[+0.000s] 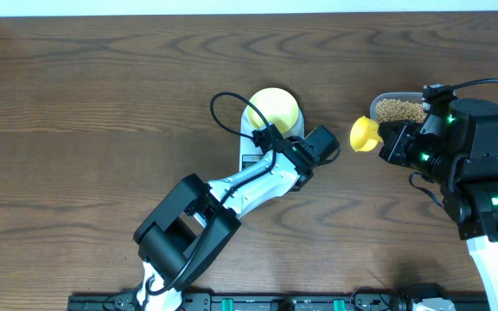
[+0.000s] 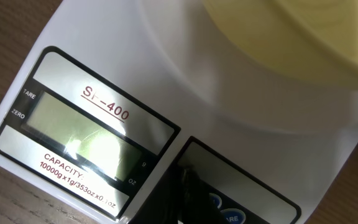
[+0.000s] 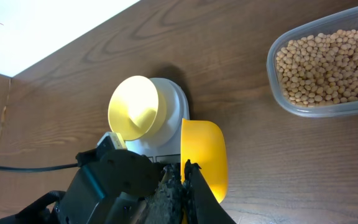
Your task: Scoop item into bowl and weigh 50g on scale
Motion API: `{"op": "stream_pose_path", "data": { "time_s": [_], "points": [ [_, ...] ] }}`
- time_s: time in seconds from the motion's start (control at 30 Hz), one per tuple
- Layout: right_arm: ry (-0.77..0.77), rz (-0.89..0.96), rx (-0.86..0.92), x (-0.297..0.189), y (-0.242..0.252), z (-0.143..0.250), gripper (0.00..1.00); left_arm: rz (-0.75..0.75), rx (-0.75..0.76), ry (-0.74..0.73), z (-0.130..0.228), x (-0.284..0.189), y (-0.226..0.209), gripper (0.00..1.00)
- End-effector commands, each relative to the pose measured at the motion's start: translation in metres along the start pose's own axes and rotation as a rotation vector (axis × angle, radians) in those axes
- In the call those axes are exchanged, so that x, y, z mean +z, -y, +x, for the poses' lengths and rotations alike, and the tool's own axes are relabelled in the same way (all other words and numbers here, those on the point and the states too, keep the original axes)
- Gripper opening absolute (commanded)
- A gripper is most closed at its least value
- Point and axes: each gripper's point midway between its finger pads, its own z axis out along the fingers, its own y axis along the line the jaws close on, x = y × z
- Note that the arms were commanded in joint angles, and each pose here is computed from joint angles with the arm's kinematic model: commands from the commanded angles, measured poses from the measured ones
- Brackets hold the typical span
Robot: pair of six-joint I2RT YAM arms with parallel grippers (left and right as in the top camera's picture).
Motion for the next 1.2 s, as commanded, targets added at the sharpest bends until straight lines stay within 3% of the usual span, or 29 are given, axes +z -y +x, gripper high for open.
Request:
{"op": "stream_pose_path", "data": {
  "time_s": [0.0,1.17],
  "points": [
    [0.01,-0.007,-0.017,-0.0033,-0.0022,-0.0047,0.01,-0.074,0.05,-0.121,0.0373,0.0264,-0.0185,0.07],
    [0.01,-0.006,-0.017,-0.0033,-0.0022,-0.0046,0.01,-0.09,0.055,-0.131,0.0423,0.0344,-0.0215,0.07]
  ]
}}
